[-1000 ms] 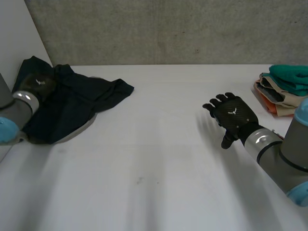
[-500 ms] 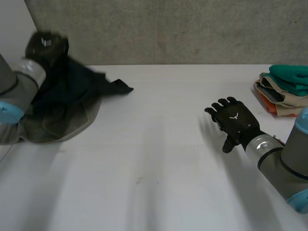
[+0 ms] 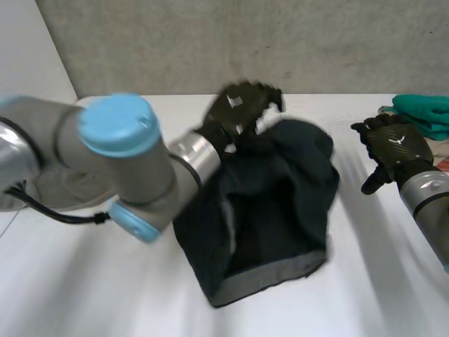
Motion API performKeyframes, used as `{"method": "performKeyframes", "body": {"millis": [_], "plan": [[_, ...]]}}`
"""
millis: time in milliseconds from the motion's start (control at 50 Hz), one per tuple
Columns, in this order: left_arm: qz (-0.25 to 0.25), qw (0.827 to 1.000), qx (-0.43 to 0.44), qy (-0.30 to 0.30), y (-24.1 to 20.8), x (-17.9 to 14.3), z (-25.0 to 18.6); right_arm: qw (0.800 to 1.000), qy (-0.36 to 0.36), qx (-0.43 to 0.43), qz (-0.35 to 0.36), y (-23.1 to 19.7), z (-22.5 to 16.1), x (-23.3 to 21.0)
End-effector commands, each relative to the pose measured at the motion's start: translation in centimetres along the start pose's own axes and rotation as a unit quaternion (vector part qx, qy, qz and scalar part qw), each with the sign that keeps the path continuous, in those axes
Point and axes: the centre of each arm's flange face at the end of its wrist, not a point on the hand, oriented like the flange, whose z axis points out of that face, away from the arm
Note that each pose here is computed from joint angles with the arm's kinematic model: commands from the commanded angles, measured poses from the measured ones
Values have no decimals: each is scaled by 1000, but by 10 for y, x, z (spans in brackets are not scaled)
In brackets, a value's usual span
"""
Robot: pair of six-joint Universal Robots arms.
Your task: Fold the laundry.
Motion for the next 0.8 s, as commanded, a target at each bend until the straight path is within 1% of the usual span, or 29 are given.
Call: {"method": "performKeyframes", "body": {"millis": [20, 100, 140, 240, 280, 300, 360, 380, 440, 460, 500, 520, 560, 580, 700, 800], "plan": [[28, 999, -36, 15, -2, 19, -14, 1000, 7, 0, 1, -1, 3, 5], [35, 999, -16, 1, -33, 9, -28, 1000, 7, -1, 3, -4, 2, 6], [38, 999, -12, -8, -40, 3, -33, 1000, 3, -8, 5, -9, -3, 6], [48, 997, -15, -51, -48, -30, -46, 999, -16, -46, 14, -22, -20, 7], [51, 996, -26, -66, -41, -43, -47, 996, -37, -81, 22, -22, -28, 2], [58, 994, -43, -83, -30, -58, -48, 994, -45, -93, 24, -21, -31, -1], [76, 989, -72, -104, -9, -82, -48, 988, -71, -137, 31, -15, -44, -9], [95, 985, -89, -112, 5, -98, -46, 986, -75, -144, 32, -13, -45, -11], [135, 977, -111, -126, 20, -122, -42, 983, -84, -161, 35, -5, -55, -18], [161, 970, -125, -135, 31, -139, -40, 981, -87, -167, 35, -1, -58, -20], [180, 965, -137, -135, 43, -150, -37, 980, -92, -175, 33, 6, -62, -25], [193, 962, -149, -125, 57, -159, -33, 980, -94, -176, 31, 9, -64, -26], [202, 961, -152, -111, 66, -164, -29, 979, -97, -175, 26, 14, -68, -33], [209, 962, -151, -90, 73, -166, -25, 979, -100, -176, 23, 17, -69, -37], [198, 966, -158, -48, 97, -170, -20, 986, -76, -151, 10, 30, -69, -44], [195, 967, -162, -40, 111, -171, -17, 987, -74, -141, 3, 42, -65, -50]]}}
